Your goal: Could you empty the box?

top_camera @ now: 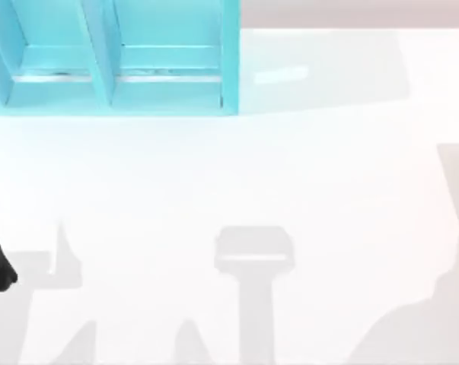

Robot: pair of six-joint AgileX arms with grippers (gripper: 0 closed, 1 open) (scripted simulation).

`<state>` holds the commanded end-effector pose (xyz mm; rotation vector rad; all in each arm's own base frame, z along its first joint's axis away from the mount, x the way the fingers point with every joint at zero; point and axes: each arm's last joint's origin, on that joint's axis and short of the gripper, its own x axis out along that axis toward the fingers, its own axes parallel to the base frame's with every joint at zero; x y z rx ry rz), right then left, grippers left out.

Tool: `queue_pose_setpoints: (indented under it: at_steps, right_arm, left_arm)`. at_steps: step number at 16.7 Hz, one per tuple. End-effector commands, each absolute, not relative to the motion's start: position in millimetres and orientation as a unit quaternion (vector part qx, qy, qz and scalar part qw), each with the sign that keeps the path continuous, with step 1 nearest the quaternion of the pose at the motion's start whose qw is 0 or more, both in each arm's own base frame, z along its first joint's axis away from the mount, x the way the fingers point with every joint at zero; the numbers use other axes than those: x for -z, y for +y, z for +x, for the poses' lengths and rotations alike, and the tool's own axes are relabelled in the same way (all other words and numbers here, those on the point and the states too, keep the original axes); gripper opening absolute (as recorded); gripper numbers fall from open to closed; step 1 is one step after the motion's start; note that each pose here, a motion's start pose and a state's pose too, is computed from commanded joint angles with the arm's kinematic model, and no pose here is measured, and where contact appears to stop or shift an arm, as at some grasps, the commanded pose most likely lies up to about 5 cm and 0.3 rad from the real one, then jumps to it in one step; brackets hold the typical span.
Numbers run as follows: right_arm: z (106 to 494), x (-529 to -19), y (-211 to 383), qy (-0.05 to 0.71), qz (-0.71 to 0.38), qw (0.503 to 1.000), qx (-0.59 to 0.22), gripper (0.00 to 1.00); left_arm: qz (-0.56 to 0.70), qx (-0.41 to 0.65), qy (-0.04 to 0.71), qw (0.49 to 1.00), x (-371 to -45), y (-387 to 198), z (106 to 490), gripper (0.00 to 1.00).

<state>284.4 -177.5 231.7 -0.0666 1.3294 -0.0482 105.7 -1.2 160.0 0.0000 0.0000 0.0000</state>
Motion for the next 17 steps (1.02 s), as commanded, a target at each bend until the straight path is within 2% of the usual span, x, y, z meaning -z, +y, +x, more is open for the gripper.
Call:
queue_pose_setpoints:
  at_steps: [3, 8, 14, 17]
  right_arm:
    - [277.1, -257.2, -170.8, 0.644, -0.018, 0.765, 0.015, 0.0]
    - [258.0, -262.2, -162.7, 0.705, 0.003, 0.709, 0.005, 0.0]
    - [259.0, -260.8, -162.2, 0.708, 0.004, 0.706, 0.003, 0.0]
    - [278.7, -255.5, -151.4, 0.713, 0.007, 0.701, 0.001, 0.0]
  left_arm:
    - [0.0, 0.0, 0.0, 1.0, -160.0, -1.2, 105.7, 1.0]
    - [0.0, 0.0, 0.0, 1.0, -160.0, -1.2, 105.7, 1.0]
    - [0.0, 0.0, 0.0, 1.0, -160.0, -1.2, 105.7, 1.0]
    - [0.0, 0.0, 0.0, 1.0, -160.0, -1.2, 105.7, 1.0]
